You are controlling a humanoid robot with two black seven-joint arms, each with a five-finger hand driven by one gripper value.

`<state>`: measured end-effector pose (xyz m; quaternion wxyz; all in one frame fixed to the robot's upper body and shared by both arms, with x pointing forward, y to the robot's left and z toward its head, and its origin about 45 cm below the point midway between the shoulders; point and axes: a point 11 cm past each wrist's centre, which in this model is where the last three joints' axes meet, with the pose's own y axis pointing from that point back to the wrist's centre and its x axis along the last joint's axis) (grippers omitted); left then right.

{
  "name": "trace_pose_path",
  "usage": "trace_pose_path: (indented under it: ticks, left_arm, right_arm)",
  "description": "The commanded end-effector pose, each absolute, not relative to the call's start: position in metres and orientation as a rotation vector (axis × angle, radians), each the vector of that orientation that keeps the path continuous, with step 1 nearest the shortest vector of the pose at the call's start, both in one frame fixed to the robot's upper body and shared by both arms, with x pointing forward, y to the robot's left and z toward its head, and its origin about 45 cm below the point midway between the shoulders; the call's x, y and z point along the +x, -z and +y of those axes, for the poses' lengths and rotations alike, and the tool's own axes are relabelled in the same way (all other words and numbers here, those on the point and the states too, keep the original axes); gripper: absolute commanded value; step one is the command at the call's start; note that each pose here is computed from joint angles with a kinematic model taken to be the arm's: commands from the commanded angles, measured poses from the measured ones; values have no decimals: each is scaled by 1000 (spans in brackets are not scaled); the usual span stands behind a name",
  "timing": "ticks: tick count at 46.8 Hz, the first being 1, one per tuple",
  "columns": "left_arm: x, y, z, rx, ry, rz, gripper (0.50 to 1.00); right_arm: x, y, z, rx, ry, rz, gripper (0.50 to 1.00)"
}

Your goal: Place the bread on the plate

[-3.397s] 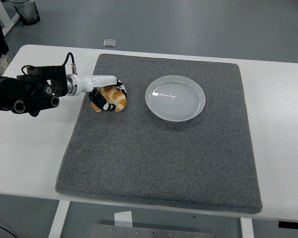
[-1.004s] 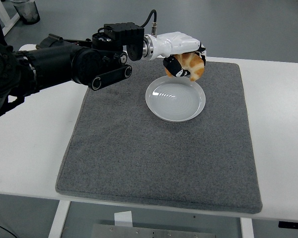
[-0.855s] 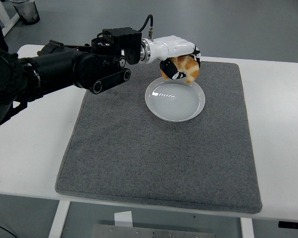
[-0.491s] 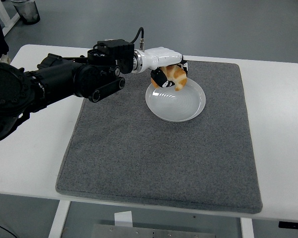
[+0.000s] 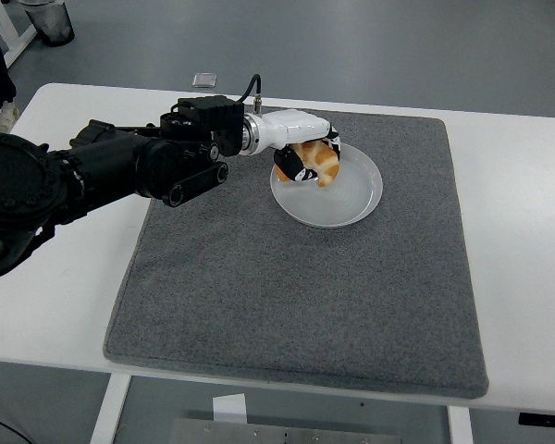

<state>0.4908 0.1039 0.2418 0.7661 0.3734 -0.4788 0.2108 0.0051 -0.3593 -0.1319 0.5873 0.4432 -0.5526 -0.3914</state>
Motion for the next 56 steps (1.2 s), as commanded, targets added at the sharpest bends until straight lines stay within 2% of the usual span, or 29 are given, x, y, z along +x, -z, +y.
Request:
trace_pose_path:
  ticks: [1, 56]
  left_arm:
    - [490, -238, 105, 814, -456, -1036, 500]
    - [482, -222, 106, 836, -424, -1035, 500]
  right_arm:
    - [5, 132, -359, 1033, 912, -1288, 954]
    - [5, 132, -359, 1032, 912, -1287, 952]
